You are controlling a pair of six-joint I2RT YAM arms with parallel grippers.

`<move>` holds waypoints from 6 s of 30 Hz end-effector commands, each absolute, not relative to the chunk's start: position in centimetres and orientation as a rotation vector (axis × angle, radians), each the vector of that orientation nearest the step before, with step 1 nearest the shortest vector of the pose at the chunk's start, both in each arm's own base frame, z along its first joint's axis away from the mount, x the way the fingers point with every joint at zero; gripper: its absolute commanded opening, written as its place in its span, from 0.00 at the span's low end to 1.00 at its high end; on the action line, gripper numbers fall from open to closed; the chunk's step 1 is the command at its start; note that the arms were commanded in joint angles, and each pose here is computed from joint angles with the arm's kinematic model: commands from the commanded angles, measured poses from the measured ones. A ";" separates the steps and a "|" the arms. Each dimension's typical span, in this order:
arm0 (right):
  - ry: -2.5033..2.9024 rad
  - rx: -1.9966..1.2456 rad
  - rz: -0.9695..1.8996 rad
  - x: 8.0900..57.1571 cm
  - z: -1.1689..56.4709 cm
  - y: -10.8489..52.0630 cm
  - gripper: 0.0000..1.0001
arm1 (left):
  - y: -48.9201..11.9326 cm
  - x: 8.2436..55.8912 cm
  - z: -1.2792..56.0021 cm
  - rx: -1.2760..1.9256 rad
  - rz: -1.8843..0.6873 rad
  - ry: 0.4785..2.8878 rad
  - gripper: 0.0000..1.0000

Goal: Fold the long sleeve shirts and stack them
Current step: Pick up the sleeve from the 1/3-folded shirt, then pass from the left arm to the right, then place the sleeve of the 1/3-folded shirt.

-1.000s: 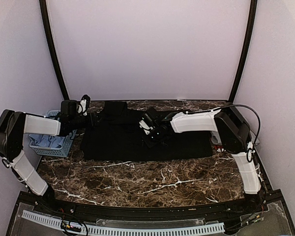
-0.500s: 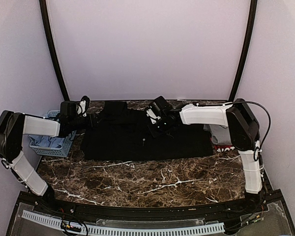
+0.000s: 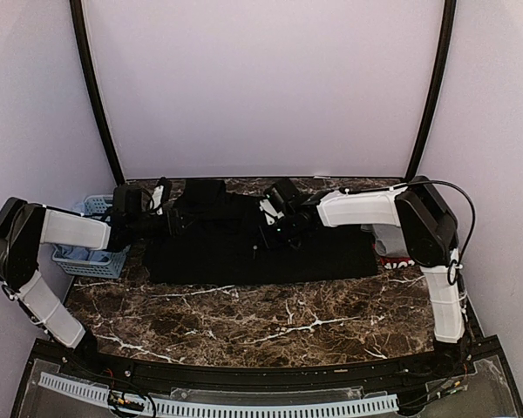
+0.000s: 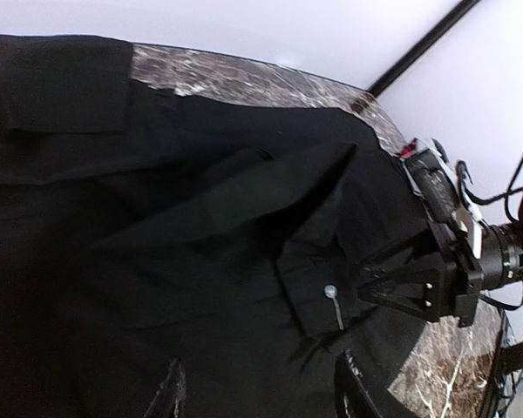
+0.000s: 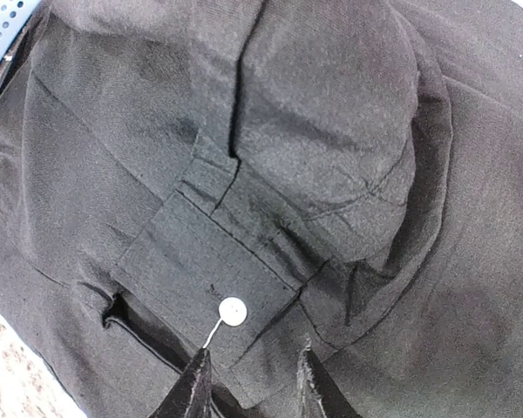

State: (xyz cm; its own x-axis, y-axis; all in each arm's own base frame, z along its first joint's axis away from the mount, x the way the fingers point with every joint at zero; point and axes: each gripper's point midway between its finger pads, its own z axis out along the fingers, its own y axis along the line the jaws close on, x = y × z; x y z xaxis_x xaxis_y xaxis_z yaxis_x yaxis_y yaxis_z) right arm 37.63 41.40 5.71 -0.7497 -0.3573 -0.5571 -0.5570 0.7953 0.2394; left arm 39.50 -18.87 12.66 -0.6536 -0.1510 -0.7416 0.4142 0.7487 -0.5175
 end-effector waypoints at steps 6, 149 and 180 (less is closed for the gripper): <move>2.461 -0.644 0.546 37.6 5.9 40.4 0.30 | -27.6 38.0 11.1 0.380 -1.088 2.162 0.57; 2.753 -0.730 0.826 29.1 8.4 24.2 0.00 | -29.3 28.7 15.3 0.294 -1.017 2.101 0.59; 2.682 -0.136 0.848 34.5 5.3 19.7 0.45 | -29.9 28.8 15.2 0.303 -1.041 2.115 0.59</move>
State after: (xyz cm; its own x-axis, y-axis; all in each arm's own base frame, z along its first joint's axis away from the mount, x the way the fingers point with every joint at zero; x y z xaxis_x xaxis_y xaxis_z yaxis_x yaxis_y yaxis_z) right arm 33.86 20.05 4.10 -0.9556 -0.1099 -0.2735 -0.2440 0.8156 0.5247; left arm 28.78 -29.56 14.35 -0.7038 -0.1077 -0.7022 0.4831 0.6520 -0.5843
